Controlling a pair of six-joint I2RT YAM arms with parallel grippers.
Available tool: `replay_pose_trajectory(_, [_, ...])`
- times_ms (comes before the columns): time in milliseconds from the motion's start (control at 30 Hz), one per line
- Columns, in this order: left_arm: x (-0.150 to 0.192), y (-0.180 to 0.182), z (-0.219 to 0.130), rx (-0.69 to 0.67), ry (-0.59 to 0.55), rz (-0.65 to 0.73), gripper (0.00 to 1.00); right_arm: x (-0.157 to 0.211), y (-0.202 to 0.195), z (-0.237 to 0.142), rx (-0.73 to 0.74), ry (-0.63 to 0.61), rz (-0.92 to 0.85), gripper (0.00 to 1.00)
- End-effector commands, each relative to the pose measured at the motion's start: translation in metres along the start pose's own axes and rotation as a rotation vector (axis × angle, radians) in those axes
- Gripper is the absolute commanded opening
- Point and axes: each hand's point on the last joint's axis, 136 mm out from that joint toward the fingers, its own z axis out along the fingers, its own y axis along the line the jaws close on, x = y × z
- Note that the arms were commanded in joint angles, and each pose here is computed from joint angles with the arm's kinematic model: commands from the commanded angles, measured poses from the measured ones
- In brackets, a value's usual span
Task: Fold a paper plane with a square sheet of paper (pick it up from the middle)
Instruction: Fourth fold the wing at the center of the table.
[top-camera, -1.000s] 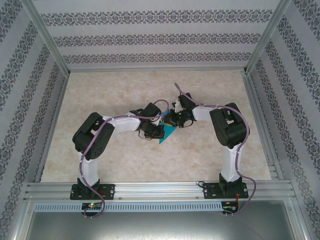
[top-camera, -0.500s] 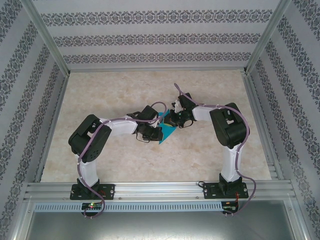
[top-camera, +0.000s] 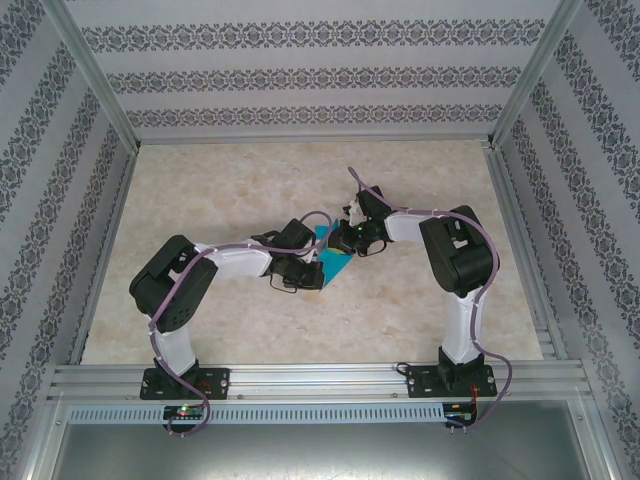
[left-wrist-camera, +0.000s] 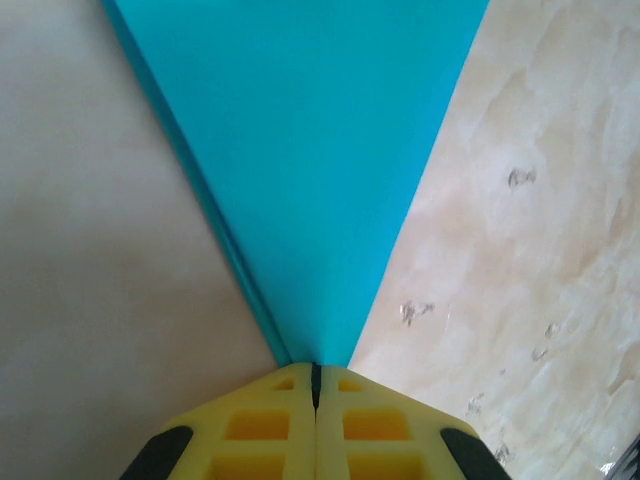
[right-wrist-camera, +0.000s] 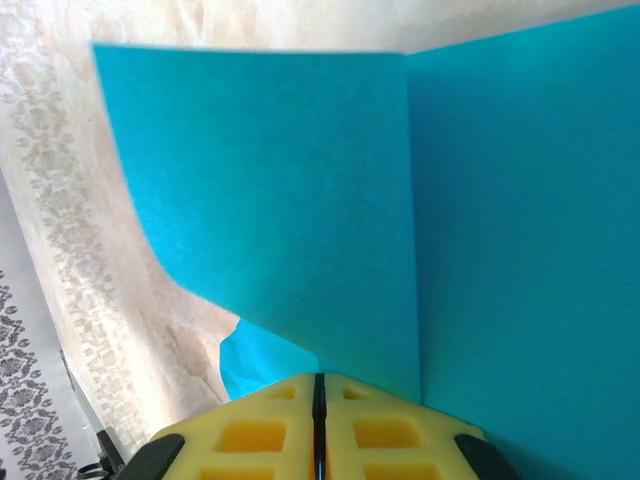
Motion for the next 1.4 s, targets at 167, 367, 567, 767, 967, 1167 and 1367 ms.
replay_pose_trajectory(167, [0.056, 0.017, 0.004, -0.093, 0.156, -0.033, 0.07, 0.015, -0.055, 0.007, 0.165, 0.030, 0.072, 0.10])
replay_pose_trajectory(367, [0.038, 0.004, -0.009, -0.081, 0.094, -0.005, 0.07, 0.016, -0.051, 0.004, 0.153, 0.028, 0.065, 0.10])
replay_pose_trajectory(567, [-0.014, -0.037, -0.031, 0.023, -0.073, 0.029, 0.08, 0.016, -0.044, 0.003, 0.133, 0.028, 0.061, 0.10])
replay_pose_trajectory(767, [-0.045, -0.041, -0.029, 0.024, -0.139, 0.027, 0.09, 0.016, -0.036, 0.002, 0.085, 0.029, 0.070, 0.10])
replay_pose_trajectory(967, [-0.058, -0.018, -0.012, -0.054, -0.154, 0.021, 0.09, 0.016, -0.028, 0.003, 0.054, 0.035, 0.070, 0.10])
replay_pose_trajectory(1167, [-0.062, -0.001, 0.003, -0.105, -0.142, 0.022, 0.08, 0.015, -0.027, 0.003, 0.055, 0.035, 0.068, 0.10])
replay_pose_trajectory(1367, [-0.054, 0.020, 0.006, -0.171, -0.124, 0.023, 0.07, 0.012, -0.026, 0.003, 0.060, 0.034, 0.067, 0.10])
